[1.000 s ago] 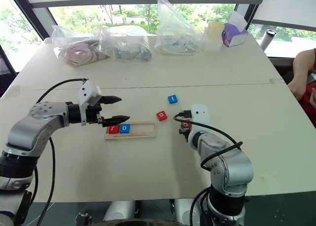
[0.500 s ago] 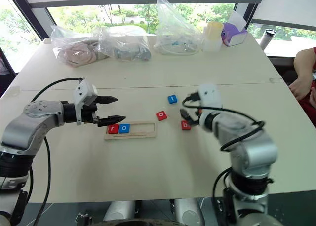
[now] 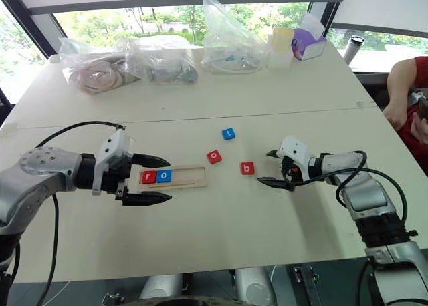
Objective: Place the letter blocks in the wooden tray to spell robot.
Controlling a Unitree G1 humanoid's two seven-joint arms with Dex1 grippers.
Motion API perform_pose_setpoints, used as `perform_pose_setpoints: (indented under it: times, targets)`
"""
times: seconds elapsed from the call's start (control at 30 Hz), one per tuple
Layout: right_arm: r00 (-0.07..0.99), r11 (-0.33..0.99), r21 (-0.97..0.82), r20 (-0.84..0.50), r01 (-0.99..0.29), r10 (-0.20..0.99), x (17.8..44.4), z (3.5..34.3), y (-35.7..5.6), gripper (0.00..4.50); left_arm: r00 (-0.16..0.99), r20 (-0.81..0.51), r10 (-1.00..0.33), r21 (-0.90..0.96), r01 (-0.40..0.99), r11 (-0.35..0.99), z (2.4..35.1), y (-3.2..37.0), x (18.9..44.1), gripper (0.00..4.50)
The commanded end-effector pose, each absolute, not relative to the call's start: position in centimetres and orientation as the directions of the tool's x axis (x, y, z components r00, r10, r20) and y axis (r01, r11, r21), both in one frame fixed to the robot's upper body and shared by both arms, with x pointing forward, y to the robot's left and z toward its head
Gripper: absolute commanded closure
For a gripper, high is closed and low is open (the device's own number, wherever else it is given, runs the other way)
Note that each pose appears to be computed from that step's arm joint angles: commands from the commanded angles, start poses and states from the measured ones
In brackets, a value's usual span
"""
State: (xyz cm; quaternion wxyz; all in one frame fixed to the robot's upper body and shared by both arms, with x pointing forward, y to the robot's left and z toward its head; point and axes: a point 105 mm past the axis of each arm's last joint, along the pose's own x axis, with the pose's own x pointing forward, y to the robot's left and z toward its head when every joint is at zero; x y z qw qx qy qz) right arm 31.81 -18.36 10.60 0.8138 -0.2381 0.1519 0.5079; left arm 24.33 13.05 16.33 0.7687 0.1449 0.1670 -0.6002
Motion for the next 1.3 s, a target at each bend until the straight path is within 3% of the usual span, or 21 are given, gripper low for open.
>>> perform_pose_setpoints:
  times: [0.03,0.33,0.43,0.6,0.73,0.9,1.13,1.3]
  targets:
    - [0.404,0.3,-0.279,-0.486,-0.912,0.775,32.0,10.7,-17.6,0.06,0.235,-0.436,-0.869,0.05,0.97,0.238,16.5,13.0,24.1,0.0]
    - [0.366,0.233,-0.322,-0.46,-0.918,0.809,33.0,10.3,-16.0,0.06,0.266,-0.456,-0.849,0.068,0.962,0.265,15.6,13.2,24.6,0.0]
    - [0.347,0.213,-0.318,-0.459,-0.924,0.818,32.8,10.1,-15.9,0.82,0.315,-0.479,-0.819,0.09,0.946,0.311,15.0,14.2,25.1,0.0]
    - [0.33,0.201,-0.305,-0.465,-0.931,0.822,32.4,10.1,-16.0,3.32,0.374,-0.472,-0.798,0.088,0.921,0.38,15.2,15.8,25.5,0.0]
    - [0.333,0.211,-0.3,-0.45,-0.93,0.829,32.6,11.1,-15.0,3.35,0.417,-0.48,-0.772,0.101,0.9,0.424,15.4,17.2,25.8,0.0]
    - [0.226,0.153,-0.23,-0.334,-0.961,0.915,31.5,14.4,-9.1,3.35,0.517,-0.535,-0.668,0.136,0.833,0.536,15.4,21.2,26.1,0.0]
    - [0.174,0.085,-0.245,-0.371,-0.966,0.912,31.0,13.4,-1.4,3.35,0.547,-0.538,-0.641,0.113,0.801,0.588,15.9,22.4,24.2,0.0]
    - [0.118,0.007,-0.251,-0.43,-0.968,0.895,29.9,12.2,0.6,3.35,0.569,-0.517,-0.64,0.121,0.788,0.603,15.6,21.7,24.2,0.0]
